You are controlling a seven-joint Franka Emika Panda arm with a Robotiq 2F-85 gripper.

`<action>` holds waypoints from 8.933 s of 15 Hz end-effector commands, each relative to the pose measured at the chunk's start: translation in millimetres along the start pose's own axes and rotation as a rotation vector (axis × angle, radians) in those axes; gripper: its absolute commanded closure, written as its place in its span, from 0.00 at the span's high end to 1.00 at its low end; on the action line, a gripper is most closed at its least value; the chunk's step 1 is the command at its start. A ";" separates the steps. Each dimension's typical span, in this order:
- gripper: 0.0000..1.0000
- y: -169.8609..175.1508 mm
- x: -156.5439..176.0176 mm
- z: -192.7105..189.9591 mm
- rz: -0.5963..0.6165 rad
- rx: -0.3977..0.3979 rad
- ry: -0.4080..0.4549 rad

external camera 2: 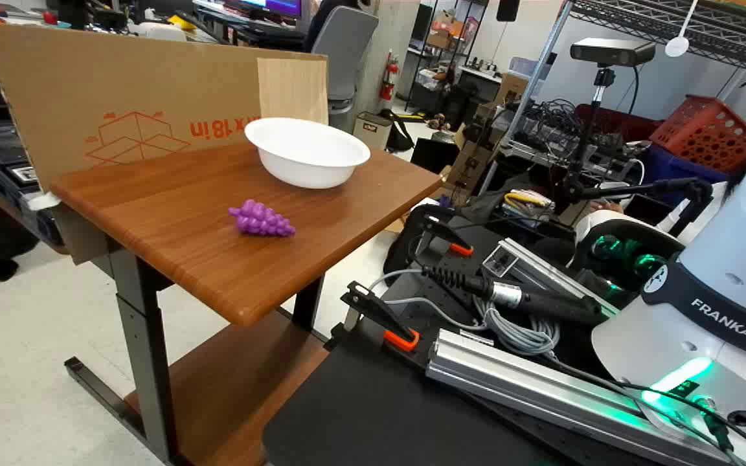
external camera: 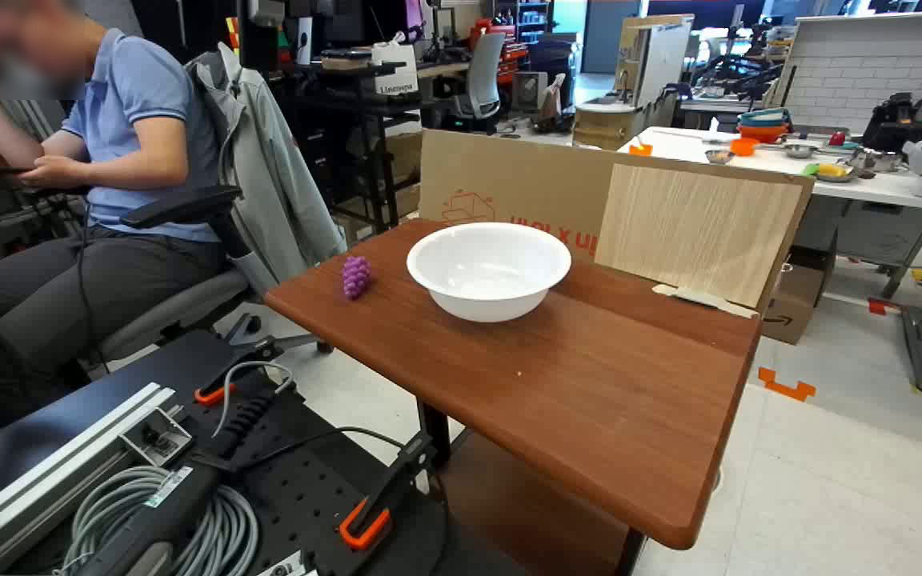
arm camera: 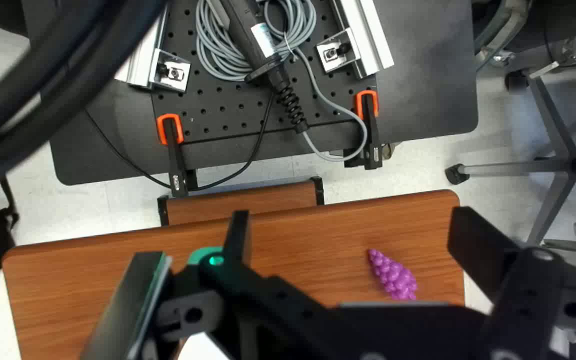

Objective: Put the plastic grapes in the white bowl

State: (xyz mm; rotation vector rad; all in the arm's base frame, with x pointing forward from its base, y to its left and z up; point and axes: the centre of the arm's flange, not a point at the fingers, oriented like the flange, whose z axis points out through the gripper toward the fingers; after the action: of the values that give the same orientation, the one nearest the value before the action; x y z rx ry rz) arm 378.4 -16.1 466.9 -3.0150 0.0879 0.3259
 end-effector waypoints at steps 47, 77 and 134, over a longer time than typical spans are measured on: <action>1.00 -96.1 73.2 32.4 -0.877 -0.255 0.058; 1.00 -211.8 234.4 259.0 -0.886 -0.337 -0.297; 1.00 -31.4 300.5 131.7 -0.290 -0.139 -0.272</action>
State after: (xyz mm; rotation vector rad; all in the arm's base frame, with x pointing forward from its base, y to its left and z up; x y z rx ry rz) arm 646.0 16.2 277.6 -3.0213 -0.4054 0.7304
